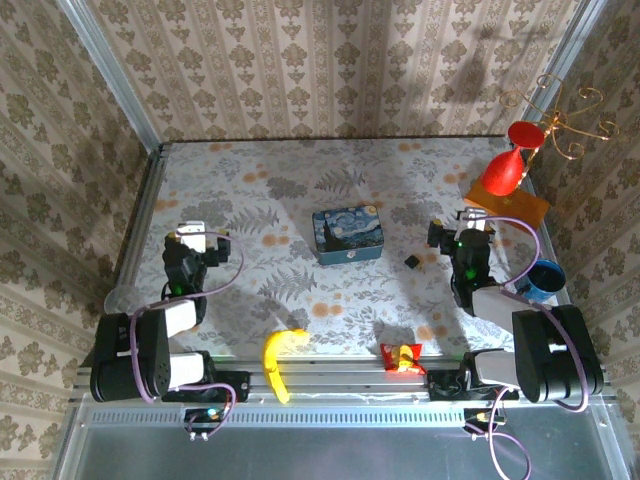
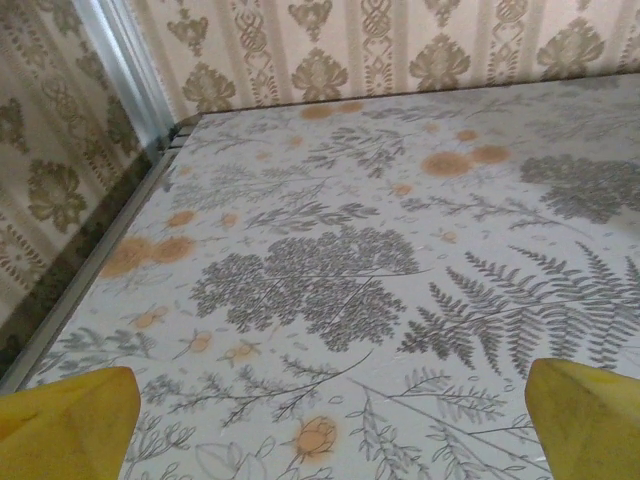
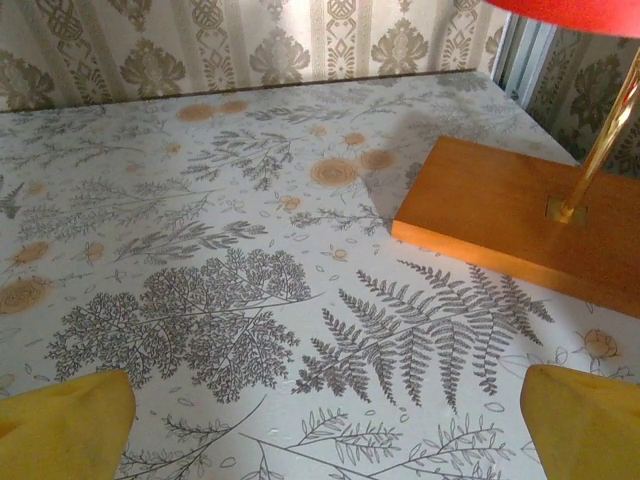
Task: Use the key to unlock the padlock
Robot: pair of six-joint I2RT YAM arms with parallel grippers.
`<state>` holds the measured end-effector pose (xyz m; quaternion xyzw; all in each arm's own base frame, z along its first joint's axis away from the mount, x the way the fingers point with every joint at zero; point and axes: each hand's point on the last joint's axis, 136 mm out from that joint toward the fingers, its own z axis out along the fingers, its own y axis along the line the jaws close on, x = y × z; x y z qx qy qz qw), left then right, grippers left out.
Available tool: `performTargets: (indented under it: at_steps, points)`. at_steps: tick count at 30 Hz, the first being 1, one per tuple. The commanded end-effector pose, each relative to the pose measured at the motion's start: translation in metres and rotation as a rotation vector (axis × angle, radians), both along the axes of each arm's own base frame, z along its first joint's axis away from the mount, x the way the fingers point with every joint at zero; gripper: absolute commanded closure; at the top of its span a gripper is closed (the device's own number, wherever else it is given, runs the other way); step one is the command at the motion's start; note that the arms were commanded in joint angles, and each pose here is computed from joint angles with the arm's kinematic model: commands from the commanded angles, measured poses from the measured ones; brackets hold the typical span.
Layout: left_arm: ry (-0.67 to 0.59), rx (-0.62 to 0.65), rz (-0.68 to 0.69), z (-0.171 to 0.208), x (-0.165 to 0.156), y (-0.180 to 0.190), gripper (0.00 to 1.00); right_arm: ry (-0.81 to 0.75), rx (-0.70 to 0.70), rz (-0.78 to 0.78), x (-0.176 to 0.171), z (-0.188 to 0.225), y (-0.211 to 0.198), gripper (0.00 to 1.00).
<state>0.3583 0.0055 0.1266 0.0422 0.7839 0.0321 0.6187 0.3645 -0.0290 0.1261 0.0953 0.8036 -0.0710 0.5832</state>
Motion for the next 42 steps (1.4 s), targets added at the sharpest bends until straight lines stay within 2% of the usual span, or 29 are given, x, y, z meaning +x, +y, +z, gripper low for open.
performTargets:
  at_steps: [1,8,10,13,17,21,23,24,42]
  points:
    - [-0.049,-0.048,-0.052,0.007,0.007,-0.007,0.00,-0.061,-0.001,0.027,0.010,0.019,0.002,0.00]
    - [-0.042,-0.063,-0.076,-0.020,0.023,-0.010,0.00,-0.066,0.005,0.040,0.011,0.015,0.003,0.00]
    - [0.032,-0.092,-0.047,-0.027,0.027,-0.003,0.00,-0.064,0.008,0.049,0.012,0.014,0.004,0.00]
    - [0.090,-0.049,-0.020,-0.030,0.040,-0.005,0.00,-0.061,0.010,0.059,0.014,0.010,0.005,0.00]
    - [0.083,-0.018,-0.003,-0.028,0.042,-0.006,0.00,-0.069,0.015,0.076,0.016,0.002,0.007,0.00]
    - [0.084,-0.016,-0.003,-0.028,0.042,-0.006,0.00,-0.053,0.017,0.127,0.027,-0.022,0.014,0.00]
    - [0.086,-0.016,-0.006,-0.029,0.042,-0.007,0.00,0.041,0.030,0.209,0.033,-0.029,0.026,0.00]
    - [0.089,-0.015,-0.015,-0.029,0.042,-0.008,0.00,0.040,0.039,0.233,0.038,-0.029,0.030,0.00]
    - [0.094,-0.006,-0.033,-0.029,0.043,-0.012,0.00,0.037,0.050,0.233,0.036,-0.029,0.028,0.00]
